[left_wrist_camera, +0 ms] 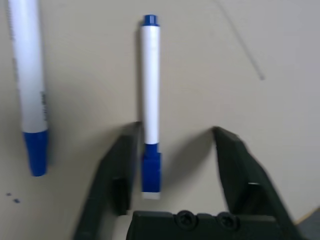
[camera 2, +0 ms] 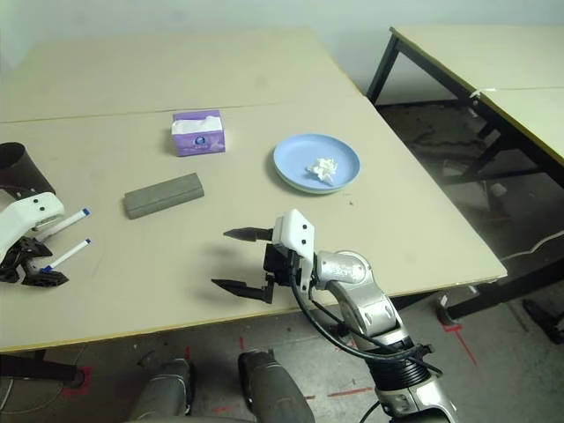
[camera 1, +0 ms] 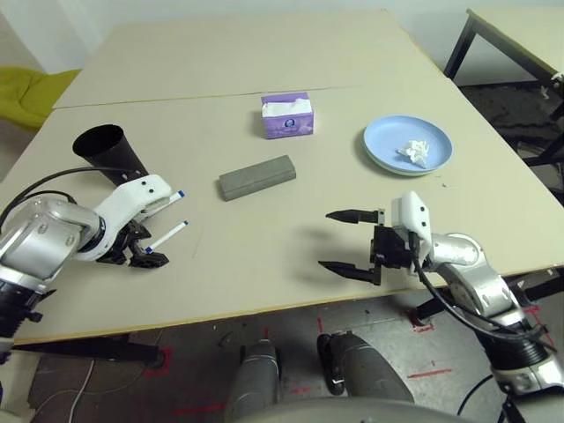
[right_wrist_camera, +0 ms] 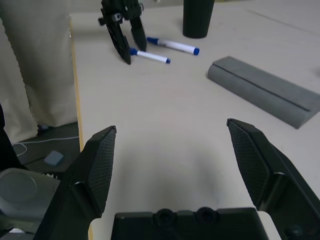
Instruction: Organize and tidy the items on the table.
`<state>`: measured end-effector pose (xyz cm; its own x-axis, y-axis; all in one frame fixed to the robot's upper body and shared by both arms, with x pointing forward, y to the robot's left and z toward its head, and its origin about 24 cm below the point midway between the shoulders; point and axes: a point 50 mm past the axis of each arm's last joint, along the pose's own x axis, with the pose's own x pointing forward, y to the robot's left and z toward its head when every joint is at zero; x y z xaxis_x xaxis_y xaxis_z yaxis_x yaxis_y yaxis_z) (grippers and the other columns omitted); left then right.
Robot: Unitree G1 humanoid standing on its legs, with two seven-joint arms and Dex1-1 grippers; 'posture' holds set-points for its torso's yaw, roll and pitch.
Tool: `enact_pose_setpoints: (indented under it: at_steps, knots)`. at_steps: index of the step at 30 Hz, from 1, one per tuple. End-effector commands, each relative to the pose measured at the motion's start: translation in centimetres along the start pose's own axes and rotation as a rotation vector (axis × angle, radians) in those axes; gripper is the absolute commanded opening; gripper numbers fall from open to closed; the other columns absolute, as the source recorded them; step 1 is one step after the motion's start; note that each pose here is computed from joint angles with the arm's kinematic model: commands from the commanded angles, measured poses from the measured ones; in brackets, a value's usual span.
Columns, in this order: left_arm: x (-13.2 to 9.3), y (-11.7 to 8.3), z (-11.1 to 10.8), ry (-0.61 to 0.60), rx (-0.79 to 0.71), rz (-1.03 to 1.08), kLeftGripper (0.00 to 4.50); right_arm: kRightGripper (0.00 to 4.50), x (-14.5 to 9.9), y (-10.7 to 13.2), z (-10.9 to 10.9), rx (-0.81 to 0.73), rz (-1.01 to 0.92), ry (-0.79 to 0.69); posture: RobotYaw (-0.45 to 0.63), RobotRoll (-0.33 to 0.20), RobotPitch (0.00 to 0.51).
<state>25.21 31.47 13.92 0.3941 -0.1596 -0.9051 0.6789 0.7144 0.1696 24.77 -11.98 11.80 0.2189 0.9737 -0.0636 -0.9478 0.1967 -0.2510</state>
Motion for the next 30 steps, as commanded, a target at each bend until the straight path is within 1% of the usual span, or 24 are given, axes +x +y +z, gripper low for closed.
enact_pose_setpoints:
  at_steps: [1, 6, 9, 14, 18, 21, 23, 24, 25, 28, 30]
  knots:
    - [0.8, 0.0, -1.0, 0.031, -0.033, -0.001, 1.61, 4.5, 0.3, 0.1, 0.4, -0.011, 0.01, 0.003, -0.17, 0.0, 0.133]
    - [0.4, 0.1, -0.8, 0.018, -0.013, -0.009, 0.02, 4.5, 0.3, 0.1, 0.1, -0.01, 0.016, 0.014, -0.16, 0.0, 0.137]
    - [-0.7, 0.1, -0.1, -0.028, 0.029, -0.032, 0.02, 4.5, 0.4, 0.1, 0.1, -0.005, 0.019, 0.013, -0.15, 0.0, 0.141]
    - [-4.5, -0.3, 0.8, -0.166, 0.1, -0.104, 0.02, 4.5, 0.4, 0.0, -0.1, 0.009, 0.019, 0.003, -0.12, 0.0, 0.147]
    - [-8.1, -0.2, 1.2, -0.354, 0.063, -0.097, 0.02, 4.5, 0.2, -0.6, 0.0, 0.038, -0.004, -0.036, -0.08, 0.0, 0.151]
    - [-10.5, -0.2, 1.8, -0.565, -0.01, -0.044, 0.02, 4.5, 0.2, -1.4, 0.1, 0.088, -0.076, -0.089, -0.06, 0.0, 0.153]
    - [-12.0, -0.1, 2.3, -0.718, -0.061, 0.044, 0.02, 4.5, 0.2, -2.0, 0.0, 0.114, -0.141, -0.101, -0.04, 0.0, 0.156]
    - [-12.5, -0.1, 2.3, -0.774, -0.089, 0.089, 0.02, 4.5, 0.2, -2.3, 0.0, 0.123, -0.174, -0.102, -0.04, 0.0, 0.156]
    - [-12.9, -0.1, 2.3, -0.826, -0.117, 0.142, 0.02, 4.5, 0.3, -2.6, -0.1, 0.136, -0.205, -0.105, -0.01, 0.0, 0.157]
    - [-13.8, -0.1, 2.0, -0.922, -0.185, 0.268, 0.02, 4.5, 0.3, -3.1, -0.5, 0.154, -0.275, -0.087, 0.01, 0.0, 0.155]
    - [-14.7, 0.3, 1.5, -0.994, -0.248, 0.398, 0.02, 4.5, 0.2, -3.3, -1.2, 0.138, -0.305, -0.03, 0.03, 0.0, 0.153]
